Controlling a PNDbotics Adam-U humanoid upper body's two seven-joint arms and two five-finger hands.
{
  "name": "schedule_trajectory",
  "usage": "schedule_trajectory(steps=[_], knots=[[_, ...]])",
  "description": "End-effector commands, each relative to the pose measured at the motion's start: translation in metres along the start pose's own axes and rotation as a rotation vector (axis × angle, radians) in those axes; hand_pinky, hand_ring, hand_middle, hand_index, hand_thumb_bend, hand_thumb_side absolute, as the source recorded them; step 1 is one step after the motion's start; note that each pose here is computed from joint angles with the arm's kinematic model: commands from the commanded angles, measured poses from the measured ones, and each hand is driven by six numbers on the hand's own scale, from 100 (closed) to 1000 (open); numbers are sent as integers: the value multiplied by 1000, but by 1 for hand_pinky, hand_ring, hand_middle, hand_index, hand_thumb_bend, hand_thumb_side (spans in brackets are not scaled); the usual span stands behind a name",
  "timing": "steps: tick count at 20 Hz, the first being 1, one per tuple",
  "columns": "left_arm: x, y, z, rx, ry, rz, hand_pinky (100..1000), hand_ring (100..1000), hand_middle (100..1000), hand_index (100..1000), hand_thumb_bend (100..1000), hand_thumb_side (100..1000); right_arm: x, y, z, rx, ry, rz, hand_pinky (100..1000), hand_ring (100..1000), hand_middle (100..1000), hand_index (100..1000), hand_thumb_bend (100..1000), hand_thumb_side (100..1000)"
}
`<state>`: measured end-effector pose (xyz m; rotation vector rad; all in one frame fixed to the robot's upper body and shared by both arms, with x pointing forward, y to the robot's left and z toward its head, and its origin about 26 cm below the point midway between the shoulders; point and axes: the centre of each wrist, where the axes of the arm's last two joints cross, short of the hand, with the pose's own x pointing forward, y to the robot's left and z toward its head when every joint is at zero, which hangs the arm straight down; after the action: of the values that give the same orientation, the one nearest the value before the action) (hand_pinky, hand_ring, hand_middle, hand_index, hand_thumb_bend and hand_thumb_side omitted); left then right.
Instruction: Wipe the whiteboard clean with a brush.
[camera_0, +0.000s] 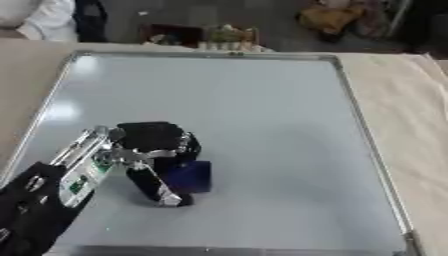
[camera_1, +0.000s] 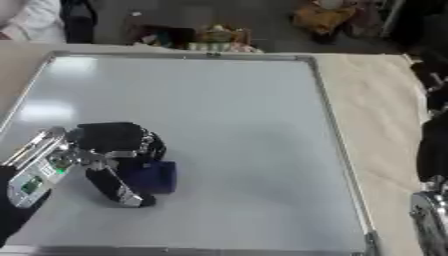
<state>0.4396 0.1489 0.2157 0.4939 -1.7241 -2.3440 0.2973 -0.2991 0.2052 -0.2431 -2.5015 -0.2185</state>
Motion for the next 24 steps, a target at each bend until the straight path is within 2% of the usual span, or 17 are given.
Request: schedule_trajectory(steps=[1,9,18,21,24], knots=[[-3,7,8,-191,-82,-121,656,775,765,100,705,521,6,-2,-6,13,-27,9,914,895,569,848,215,808],[2,28,17,-108,-45,-166,675,822,815,100,675,543,6,-3,-6,12,-26,11,913,894,569,847,209,810],[5,37,26,-21,-13,-191,662,773,741,100,630,553,7,-3,-6,10,-28,9,910,891,570,846,199,819],[6,40,33,41,2,-174,643,712,677,100,586,570,7,-4,-7,6,-32,9,908,889,571,845,193,824],[9,41,46,180,31,-116,603,596,596,100,547,616,7,-4,-7,1,-37,9,907,887,571,844,188,827]])
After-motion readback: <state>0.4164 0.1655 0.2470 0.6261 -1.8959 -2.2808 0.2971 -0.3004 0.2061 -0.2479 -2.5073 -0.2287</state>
